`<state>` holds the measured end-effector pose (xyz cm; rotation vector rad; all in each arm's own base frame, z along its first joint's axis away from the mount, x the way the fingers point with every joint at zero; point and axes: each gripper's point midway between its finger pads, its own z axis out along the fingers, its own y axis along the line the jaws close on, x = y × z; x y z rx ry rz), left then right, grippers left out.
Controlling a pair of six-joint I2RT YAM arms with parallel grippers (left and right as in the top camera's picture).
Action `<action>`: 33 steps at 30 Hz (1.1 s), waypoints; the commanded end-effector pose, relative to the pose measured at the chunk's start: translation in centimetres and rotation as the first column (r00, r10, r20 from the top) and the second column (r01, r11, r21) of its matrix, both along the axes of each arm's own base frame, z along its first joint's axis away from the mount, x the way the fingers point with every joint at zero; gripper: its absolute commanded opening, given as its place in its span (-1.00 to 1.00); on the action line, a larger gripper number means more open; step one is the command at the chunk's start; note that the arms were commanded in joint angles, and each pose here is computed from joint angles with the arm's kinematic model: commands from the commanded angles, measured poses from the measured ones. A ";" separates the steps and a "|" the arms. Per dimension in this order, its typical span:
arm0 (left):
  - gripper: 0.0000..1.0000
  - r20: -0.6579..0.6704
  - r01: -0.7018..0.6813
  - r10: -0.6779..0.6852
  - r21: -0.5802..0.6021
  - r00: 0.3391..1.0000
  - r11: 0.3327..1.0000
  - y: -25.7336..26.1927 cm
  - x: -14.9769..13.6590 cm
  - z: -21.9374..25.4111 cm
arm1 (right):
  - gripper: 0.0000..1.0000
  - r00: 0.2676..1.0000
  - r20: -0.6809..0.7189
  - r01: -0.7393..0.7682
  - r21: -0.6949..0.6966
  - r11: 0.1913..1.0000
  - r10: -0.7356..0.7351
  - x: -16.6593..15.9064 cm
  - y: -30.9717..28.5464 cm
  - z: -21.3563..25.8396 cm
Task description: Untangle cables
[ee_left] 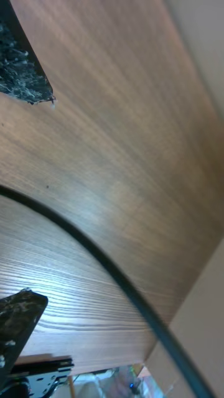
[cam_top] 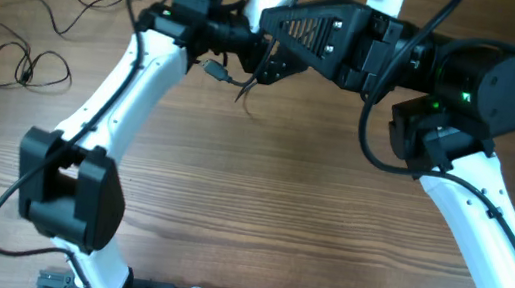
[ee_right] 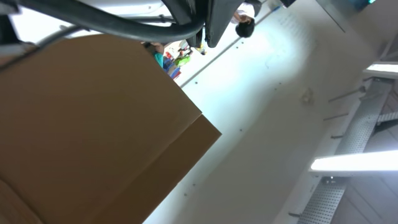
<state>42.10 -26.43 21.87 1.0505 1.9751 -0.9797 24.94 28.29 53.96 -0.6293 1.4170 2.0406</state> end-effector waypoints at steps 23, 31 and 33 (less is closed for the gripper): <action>-0.92 -0.170 -0.505 0.479 -0.385 0.861 0.773 14.0 0.7 19.4 | 0.99 0.911 -0.121 0.340 -0.318 0.885 -0.393 10.6 -4.2 -9.8; -0.92 -0.328 -0.772 0.761 -0.540 0.559 0.334 24.4 -4.3 28.7 | 1.00 0.537 -0.147 0.547 -0.688 0.476 -0.830 15.9 -10.5 -20.6; -0.92 -0.399 -0.805 0.776 -0.550 0.488 0.223 26.1 -5.6 29.6 | 0.99 0.471 -0.128 0.541 -0.740 0.400 -0.873 16.0 -11.8 -22.2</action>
